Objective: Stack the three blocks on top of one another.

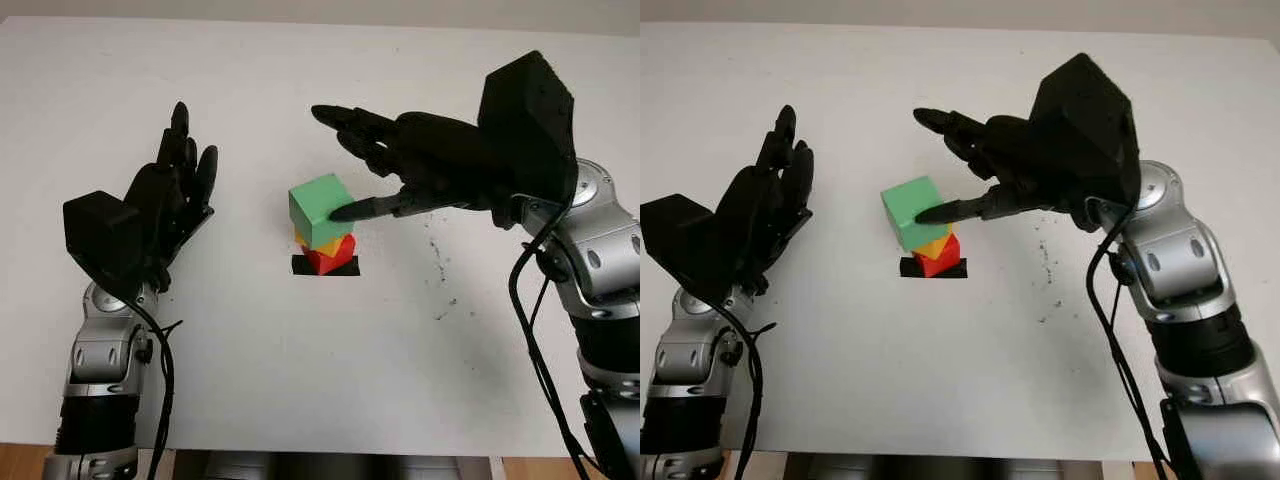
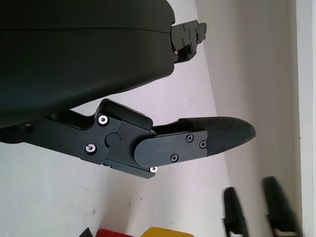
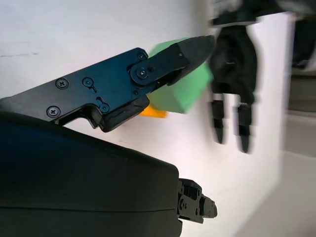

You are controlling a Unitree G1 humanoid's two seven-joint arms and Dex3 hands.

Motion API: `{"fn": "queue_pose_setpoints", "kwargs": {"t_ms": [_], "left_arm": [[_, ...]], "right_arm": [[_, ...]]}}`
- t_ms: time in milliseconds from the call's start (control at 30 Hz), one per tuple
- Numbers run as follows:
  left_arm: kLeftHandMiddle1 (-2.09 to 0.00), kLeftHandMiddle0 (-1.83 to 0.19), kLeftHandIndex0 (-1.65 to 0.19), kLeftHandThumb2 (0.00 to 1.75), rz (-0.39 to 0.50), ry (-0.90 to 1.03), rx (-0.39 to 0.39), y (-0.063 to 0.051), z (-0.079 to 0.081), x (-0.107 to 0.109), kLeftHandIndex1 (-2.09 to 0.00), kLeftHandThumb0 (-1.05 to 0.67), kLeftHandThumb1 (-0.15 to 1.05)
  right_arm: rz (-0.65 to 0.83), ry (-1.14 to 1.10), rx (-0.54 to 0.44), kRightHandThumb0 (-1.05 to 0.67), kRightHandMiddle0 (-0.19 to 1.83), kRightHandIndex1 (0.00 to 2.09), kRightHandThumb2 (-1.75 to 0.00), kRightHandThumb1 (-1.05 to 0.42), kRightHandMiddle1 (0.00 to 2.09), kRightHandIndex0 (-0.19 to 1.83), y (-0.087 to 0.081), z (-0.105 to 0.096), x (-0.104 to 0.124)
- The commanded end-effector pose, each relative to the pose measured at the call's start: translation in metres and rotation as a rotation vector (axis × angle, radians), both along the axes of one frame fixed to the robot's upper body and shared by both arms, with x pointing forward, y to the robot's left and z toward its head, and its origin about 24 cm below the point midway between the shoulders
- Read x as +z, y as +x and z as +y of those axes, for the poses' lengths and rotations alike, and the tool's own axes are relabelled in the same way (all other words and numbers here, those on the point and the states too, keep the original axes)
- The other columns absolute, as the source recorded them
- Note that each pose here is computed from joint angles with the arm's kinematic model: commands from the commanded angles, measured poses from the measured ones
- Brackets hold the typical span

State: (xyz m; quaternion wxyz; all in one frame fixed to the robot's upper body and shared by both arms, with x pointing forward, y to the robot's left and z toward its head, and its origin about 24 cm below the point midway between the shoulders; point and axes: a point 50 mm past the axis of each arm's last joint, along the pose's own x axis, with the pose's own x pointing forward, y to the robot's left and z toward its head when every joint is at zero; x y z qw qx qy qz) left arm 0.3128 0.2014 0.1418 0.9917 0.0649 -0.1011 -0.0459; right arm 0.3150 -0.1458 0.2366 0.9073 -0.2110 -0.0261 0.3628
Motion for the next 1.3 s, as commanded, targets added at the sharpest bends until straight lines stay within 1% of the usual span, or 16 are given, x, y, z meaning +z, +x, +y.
{"fn": "queue_pose_setpoints", "kwargs": {"t_ms": [0, 233, 367, 433, 467, 500, 533, 567, 600, 633, 667, 700, 767, 867, 1000, 1267], "left_arm": [[0.0, 0.19, 0.19, 0.57, 0.001, 0.007, 0.006, -0.002, 0.004, 0.0, 0.0, -0.76, 1.05], [-0.01, 0.19, 0.19, 0.57, 0.003, -0.002, 0.009, -0.002, 0.006, -0.001, 0.0, -0.75, 1.05], [0.0, 0.19, 0.19, 0.57, 0.004, -0.005, 0.01, -0.003, 0.006, -0.001, 0.0, -0.75, 1.05], [-0.01, 0.19, 0.19, 0.57, 0.004, -0.003, 0.014, -0.003, 0.007, -0.001, 0.0, -0.75, 1.05], [-0.01, 0.19, 0.19, 0.57, 0.005, -0.001, 0.015, -0.003, 0.007, -0.001, 0.0, -0.75, 1.05], [0.0, 0.19, 0.19, 0.57, 0.007, -0.002, 0.017, -0.003, 0.007, -0.001, 0.0, -0.75, 1.05], [0.0, 0.19, 0.19, 0.57, 0.009, -0.002, 0.019, -0.003, 0.007, -0.001, 0.0, -0.75, 1.05], [0.0, 0.19, 0.19, 0.58, 0.01, -0.002, 0.02, -0.003, 0.007, -0.001, 0.0, -0.75, 1.05], [0.0, 0.19, 0.19, 0.58, 0.01, -0.003, 0.019, -0.002, 0.008, -0.001, 0.0, -0.75, 1.05], [0.0, 0.19, 0.19, 0.58, 0.009, -0.004, 0.018, -0.002, 0.008, 0.0, 0.0, -0.75, 1.05], [0.0, 0.19, 0.19, 0.58, 0.006, -0.007, 0.019, -0.002, 0.008, 0.0, 0.0, -0.74, 1.05], [0.0, 0.19, 0.19, 0.59, 0.004, -0.008, 0.02, -0.001, 0.009, 0.0, 0.0, -0.74, 1.05], [0.0, 0.19, 0.19, 0.59, 0.003, -0.012, 0.023, 0.0, 0.01, 0.0, 0.0, -0.74, 1.05], [0.0, 0.19, 0.19, 0.59, 0.001, -0.019, 0.025, 0.001, 0.01, 0.0, 0.0, -0.74, 1.05], [0.0, 0.19, 0.19, 0.6, 0.005, -0.022, 0.03, 0.002, 0.011, -0.001, 0.0, -0.75, 1.05], [0.0, 0.19, 0.19, 0.59, 0.0, -0.038, 0.043, 0.004, 0.01, -0.004, 0.0, -0.76, 1.05]], "right_arm": [[-0.017, 0.075, 0.014, -0.8, -0.19, 0.0, -0.07, -0.96, 0.0, -0.19, -0.004, -0.003, 0.006], [-0.045, 0.138, 0.068, -0.88, -0.19, 0.0, -0.05, -0.95, 0.0, -0.19, -0.008, -0.015, 0.011], [-0.03, 0.157, 0.176, -0.93, -0.19, 0.0, -0.05, -0.94, 0.0, -0.19, -0.012, -0.022, 0.013], [-0.03, 0.186, 0.211, -0.96, -0.19, 0.0, -0.06, -0.97, 0.0, -0.19, -0.014, -0.027, 0.015], [-0.054, 0.235, 0.188, -0.96, -0.19, 0.0, -0.07, -0.99, 0.0, -0.19, -0.015, -0.03, 0.014], [-0.068, 0.289, 0.132, -0.98, -0.19, 0.0, -0.19, -1.02, 0.0, -0.19, -0.016, -0.033, 0.011], [-0.08, 0.34, 0.053, -0.97, -0.19, 0.0, -0.33, -1.03, 0.0, -0.19, -0.017, -0.035, 0.007], [-0.085, 0.371, -0.004, -0.95, -0.19, 0.0, -0.43, -1.04, 0.0, -0.19, -0.018, -0.036, 0.004], [-0.083, 0.402, -0.086, -0.93, -0.19, 0.0, -0.48, -1.04, 0.0, -0.19, -0.018, -0.036, -0.001], [-0.081, 0.421, -0.139, -0.88, -0.19, 0.0, -0.59, -1.05, 0.0, -0.19, -0.019, -0.036, -0.005], [-0.082, 0.438, -0.218, -0.85, -0.19, 0.0, -0.64, -1.05, 0.0, -0.19, -0.018, -0.036, -0.012], [-0.083, 0.448, -0.274, -0.84, -0.19, 0.0, -0.68, -1.05, 0.0, -0.19, -0.018, -0.036, -0.017], [-0.078, 0.464, -0.366, -0.82, -0.19, 0.0, -0.71, -1.05, 0.0, -0.19, -0.016, -0.037, -0.027], [-0.073, 0.464, -0.472, -0.82, -0.19, 0.0, -0.71, -1.05, 0.0, -0.19, -0.014, -0.038, -0.042], [-0.071, 0.464, -0.555, -0.8, -0.19, 0.0, -0.74, -1.05, 0.0, -0.19, -0.014, -0.035, -0.055], [-0.024, 0.453, -0.593, -0.8, -0.19, 0.0, -0.75, -1.05, 0.0, -0.19, -0.014, -0.029, -0.072]]}}
